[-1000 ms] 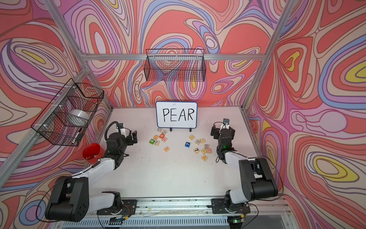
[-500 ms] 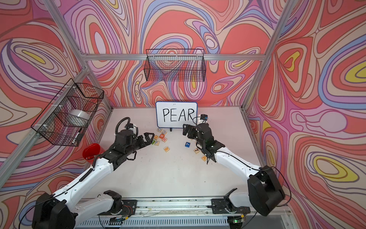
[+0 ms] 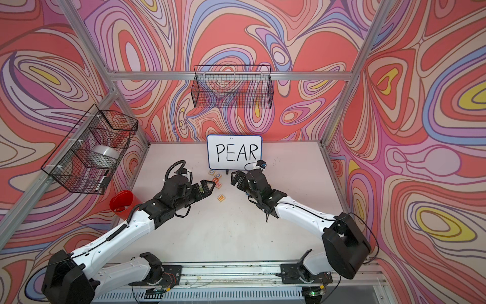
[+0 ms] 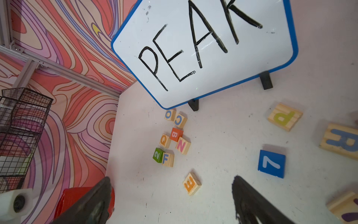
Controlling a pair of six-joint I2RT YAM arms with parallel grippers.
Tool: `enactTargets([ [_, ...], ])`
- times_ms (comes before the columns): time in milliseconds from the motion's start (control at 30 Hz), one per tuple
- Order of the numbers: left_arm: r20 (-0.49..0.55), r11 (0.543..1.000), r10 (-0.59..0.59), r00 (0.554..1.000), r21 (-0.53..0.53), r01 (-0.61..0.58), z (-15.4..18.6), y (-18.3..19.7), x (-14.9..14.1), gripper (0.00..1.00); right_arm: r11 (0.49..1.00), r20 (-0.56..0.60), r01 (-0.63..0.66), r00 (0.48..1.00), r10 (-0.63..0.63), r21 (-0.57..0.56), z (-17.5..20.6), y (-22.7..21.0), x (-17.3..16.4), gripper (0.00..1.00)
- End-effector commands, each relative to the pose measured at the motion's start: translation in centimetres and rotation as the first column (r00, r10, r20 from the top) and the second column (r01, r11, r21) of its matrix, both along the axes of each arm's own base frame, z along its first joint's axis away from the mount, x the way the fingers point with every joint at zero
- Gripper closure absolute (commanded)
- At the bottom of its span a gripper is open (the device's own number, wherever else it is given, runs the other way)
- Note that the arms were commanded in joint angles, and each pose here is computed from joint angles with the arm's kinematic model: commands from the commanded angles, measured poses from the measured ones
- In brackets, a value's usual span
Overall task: Spell the uppercase word “pear” with letter blocks
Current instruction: Pick up the letter block from the center of the board.
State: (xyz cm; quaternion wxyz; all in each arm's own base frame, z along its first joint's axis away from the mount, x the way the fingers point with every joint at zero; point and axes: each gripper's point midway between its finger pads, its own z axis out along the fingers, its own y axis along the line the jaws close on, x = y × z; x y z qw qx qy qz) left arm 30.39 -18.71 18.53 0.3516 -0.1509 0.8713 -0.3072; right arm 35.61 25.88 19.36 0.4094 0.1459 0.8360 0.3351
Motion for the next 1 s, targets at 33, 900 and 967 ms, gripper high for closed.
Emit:
enactTargets([
  [33, -0.077, 0.995, 0.063, 0.995, 0.085, -0.057, -1.0, 1.0, 1.2, 0.00, 0.992, -0.040, 0.098, 0.994, -0.102, -0.081, -0.8, -1.3, 1.1, 0.02],
  [900, -0.385, 0.900, 0.338, 0.858, 0.399, -0.175, -12.3, 7.4, 7.4, 0.11, 0.695, 0.138, 0.351, 0.929, -0.344, -0.628, 1.4, -9.9, 3.7, 0.03],
  [967, -0.376, 0.899, 0.334, 0.865, 0.404, -0.171, -12.2, 7.4, 7.7, 0.11, 0.692, 0.131, 0.350, 0.928, -0.350, -0.631, 1.1, -10.2, 3.7, 0.03],
])
